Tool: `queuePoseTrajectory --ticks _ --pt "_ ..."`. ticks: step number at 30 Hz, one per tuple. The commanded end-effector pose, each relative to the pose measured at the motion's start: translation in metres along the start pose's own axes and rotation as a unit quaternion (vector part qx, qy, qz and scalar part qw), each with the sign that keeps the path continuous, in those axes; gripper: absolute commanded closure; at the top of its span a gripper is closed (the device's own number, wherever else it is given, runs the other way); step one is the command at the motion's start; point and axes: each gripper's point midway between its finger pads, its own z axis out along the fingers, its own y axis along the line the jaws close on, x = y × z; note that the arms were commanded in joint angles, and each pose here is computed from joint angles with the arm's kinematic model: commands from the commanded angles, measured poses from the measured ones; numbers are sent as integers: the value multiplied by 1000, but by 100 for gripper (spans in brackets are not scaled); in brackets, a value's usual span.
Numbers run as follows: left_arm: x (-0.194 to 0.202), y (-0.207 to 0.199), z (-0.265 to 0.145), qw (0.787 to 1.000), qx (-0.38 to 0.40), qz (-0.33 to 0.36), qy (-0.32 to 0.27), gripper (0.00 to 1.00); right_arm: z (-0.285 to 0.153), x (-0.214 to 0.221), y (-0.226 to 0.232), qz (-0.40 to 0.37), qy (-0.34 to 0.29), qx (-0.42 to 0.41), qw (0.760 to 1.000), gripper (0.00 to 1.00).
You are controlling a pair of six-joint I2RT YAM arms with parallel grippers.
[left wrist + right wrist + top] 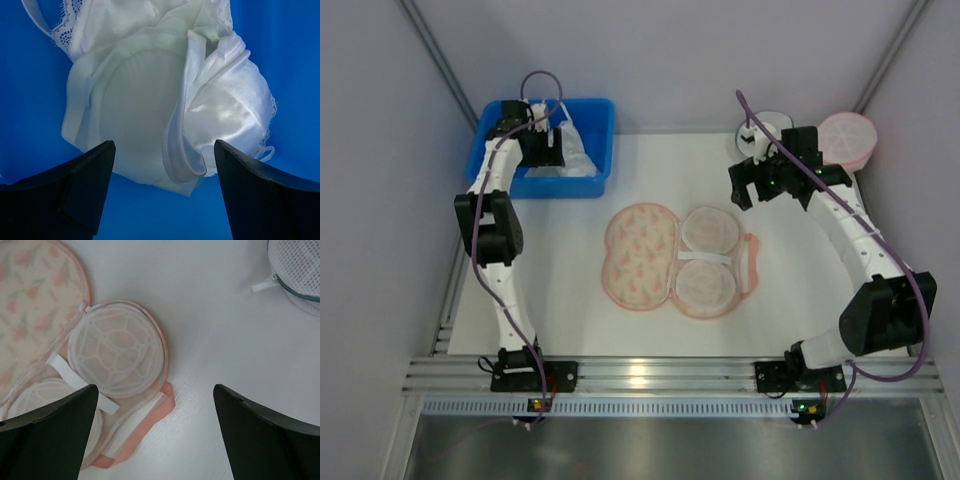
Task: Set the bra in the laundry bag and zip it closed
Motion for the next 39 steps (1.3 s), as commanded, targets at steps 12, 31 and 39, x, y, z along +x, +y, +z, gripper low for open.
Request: queuePoseTrajectory --ticks 12,31,39 --pt "-43 -33 -13 994 77 26 -67 83 -10 -5 -3 6 -16 8 1000 1" --pt "-155 -66 -163 951 89 110 -275 100 -30 2 -16 7 -18 39 999 1" --pt "-149 -45 -139 961 44 92 -256 100 -31 6 -20 1 -5 35 999 0"
